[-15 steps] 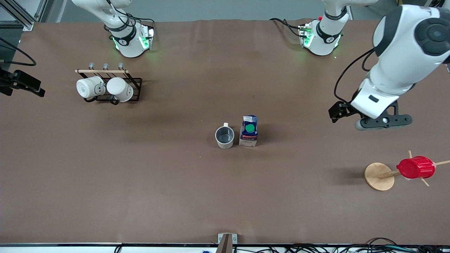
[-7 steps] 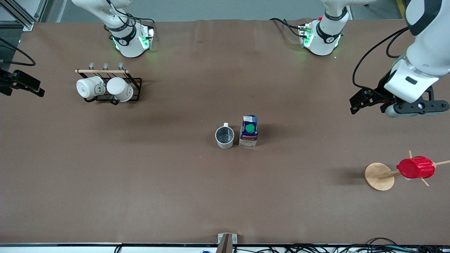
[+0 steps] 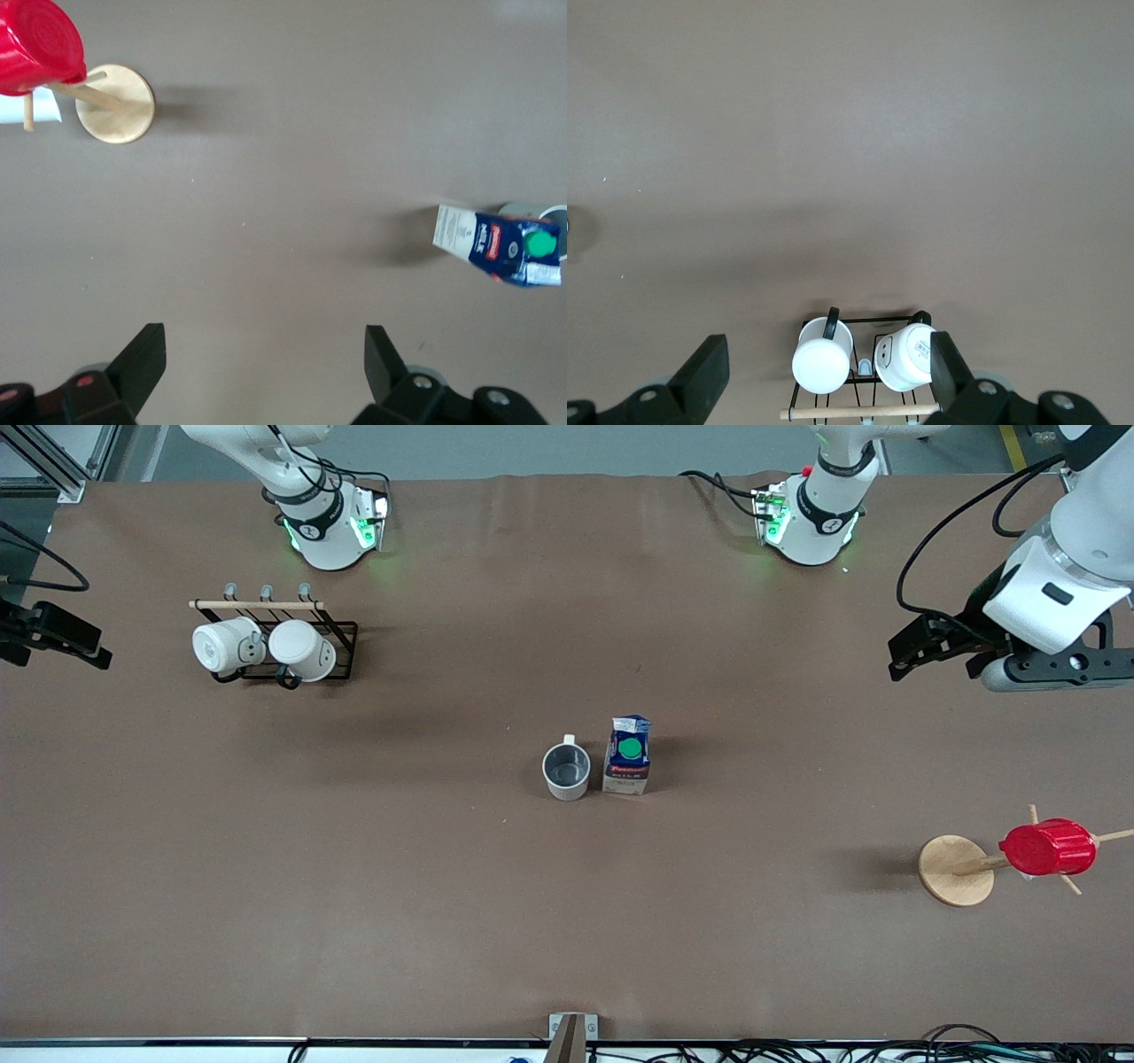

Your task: Place cup and milk on table

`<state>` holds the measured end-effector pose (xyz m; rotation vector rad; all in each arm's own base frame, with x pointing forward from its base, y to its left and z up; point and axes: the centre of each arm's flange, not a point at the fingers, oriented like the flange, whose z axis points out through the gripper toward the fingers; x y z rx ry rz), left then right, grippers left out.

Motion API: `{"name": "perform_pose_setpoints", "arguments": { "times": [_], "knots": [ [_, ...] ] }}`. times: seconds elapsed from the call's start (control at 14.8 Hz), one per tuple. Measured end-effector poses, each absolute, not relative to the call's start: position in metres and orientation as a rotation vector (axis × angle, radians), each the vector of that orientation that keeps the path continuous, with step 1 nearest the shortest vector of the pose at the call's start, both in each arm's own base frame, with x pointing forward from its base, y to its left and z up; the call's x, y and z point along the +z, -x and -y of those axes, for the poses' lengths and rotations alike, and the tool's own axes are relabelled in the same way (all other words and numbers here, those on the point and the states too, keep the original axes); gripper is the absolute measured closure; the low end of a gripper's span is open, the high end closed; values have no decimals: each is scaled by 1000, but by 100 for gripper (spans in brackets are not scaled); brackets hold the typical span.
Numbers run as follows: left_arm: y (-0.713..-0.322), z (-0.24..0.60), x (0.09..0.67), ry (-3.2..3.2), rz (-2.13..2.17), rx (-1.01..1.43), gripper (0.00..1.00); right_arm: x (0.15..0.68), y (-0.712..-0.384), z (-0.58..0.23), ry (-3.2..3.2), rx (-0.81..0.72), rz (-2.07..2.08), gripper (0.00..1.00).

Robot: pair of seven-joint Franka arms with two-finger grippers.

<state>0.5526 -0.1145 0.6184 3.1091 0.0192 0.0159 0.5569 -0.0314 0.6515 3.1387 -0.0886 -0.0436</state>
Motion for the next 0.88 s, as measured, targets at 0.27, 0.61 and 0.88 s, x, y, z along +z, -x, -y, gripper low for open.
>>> {"name": "perform_pose_setpoints", "arguments": {
  "times": [0.27,0.61,0.88],
  "knots": [
    [-554,112,610,-3111,4,11,2,652,-557,32,-3139,-44,89,0],
    [-541,109,611,-3112,2,45,2,651,-557,32,-3139,-44,89,0],
    [-537,105,618,-3112,71,65,2,651,-557,32,-3139,-44,90,0]
  ]
}}
